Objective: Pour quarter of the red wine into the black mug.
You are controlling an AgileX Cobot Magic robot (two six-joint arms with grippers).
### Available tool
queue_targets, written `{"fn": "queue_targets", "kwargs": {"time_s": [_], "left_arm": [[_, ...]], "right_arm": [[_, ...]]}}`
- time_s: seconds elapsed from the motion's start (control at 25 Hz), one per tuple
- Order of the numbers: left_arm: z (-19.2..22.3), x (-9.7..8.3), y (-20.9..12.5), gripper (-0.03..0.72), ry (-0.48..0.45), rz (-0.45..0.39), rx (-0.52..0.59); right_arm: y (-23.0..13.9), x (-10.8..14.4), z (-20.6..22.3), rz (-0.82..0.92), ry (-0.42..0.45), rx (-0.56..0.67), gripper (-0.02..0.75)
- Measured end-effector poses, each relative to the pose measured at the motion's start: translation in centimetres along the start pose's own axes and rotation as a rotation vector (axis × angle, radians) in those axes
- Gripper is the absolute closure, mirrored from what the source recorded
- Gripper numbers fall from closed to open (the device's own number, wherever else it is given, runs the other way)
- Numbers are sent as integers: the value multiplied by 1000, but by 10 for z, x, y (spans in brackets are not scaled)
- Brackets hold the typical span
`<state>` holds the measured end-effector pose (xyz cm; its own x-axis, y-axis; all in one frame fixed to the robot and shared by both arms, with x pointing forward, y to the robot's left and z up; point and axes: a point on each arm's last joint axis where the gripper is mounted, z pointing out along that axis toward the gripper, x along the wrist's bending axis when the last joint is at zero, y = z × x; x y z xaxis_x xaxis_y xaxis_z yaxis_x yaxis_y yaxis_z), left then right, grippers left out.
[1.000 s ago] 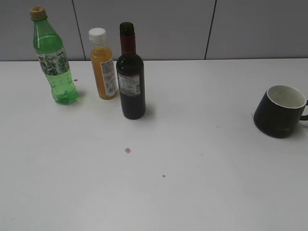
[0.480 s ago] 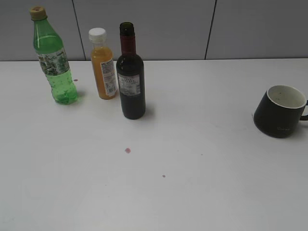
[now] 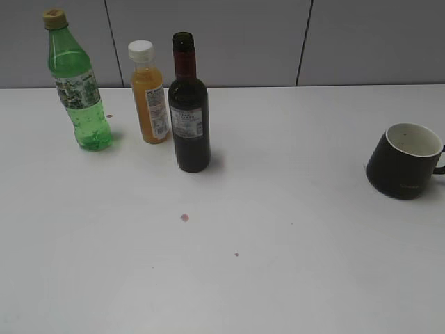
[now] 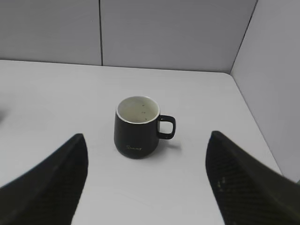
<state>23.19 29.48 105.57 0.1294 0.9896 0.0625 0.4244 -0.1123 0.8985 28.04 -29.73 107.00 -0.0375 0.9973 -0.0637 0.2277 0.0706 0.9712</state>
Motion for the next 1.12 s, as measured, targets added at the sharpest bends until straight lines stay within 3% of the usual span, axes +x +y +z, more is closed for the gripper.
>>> {"fn": "queue_targets", "kwargs": {"time_s": [0.56, 0.72, 1.12], "left_arm": [[0, 0, 0, 101, 0, 0, 0], [0, 0, 0, 101, 0, 0, 0], [0, 0, 0, 101, 0, 0, 0]], "right_arm": [[16, -2, 76, -17, -5, 51, 144], [17, -2, 96, -18, -8, -14, 144], [-32, 1, 149, -17, -6, -42, 144]]}}
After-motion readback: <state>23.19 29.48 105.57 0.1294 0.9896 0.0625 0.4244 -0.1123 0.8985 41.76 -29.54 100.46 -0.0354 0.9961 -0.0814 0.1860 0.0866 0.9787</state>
